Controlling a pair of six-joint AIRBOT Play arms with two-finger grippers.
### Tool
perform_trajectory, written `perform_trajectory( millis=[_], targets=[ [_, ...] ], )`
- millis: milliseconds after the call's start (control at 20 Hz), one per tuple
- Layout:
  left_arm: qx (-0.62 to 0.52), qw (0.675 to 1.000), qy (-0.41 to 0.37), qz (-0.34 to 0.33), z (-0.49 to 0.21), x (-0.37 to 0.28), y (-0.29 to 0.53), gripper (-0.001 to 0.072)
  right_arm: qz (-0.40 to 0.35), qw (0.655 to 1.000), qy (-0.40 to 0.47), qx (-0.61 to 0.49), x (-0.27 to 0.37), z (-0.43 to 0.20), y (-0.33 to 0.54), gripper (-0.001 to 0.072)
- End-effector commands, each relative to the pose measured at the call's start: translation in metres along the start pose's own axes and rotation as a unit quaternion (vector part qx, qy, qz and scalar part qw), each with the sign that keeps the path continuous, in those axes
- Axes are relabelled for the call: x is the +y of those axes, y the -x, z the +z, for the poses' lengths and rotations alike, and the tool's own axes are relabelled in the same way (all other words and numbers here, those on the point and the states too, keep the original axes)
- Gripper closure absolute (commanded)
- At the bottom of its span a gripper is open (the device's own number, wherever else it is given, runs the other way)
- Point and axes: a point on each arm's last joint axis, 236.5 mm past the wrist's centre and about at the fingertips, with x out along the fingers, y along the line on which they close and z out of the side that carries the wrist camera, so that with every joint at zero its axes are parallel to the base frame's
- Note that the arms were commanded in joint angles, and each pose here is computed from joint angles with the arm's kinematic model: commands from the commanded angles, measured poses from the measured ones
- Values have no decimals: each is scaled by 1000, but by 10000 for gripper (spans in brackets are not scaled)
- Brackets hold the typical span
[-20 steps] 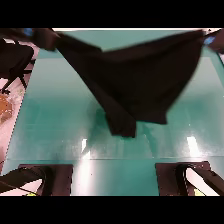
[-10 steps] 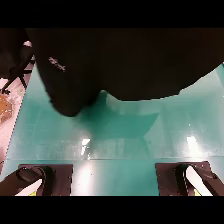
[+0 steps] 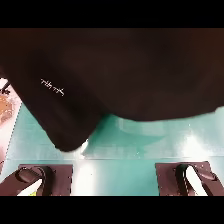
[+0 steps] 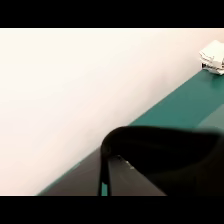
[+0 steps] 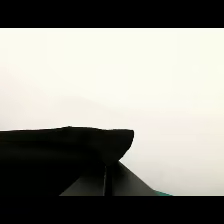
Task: Fold the shirts.
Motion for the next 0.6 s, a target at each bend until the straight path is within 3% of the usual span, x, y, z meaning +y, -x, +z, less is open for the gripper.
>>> perform_trajectory(
  millis=[0, 200, 550],
  targets=[
    [-35, 996, -66, 48, 14, 21, -6, 683, 4, 999, 2, 40, -5, -20, -8, 687],
    [-87, 984, -134, 84, 39, 32, -7, 683, 11, 997, -12, 73, -15, -39, -26, 687],
    [-86, 985, -131, 74, 37, 28, -10, 682, -2, 1000, -3, 31, -15, -17, -18, 687]
  ],
)
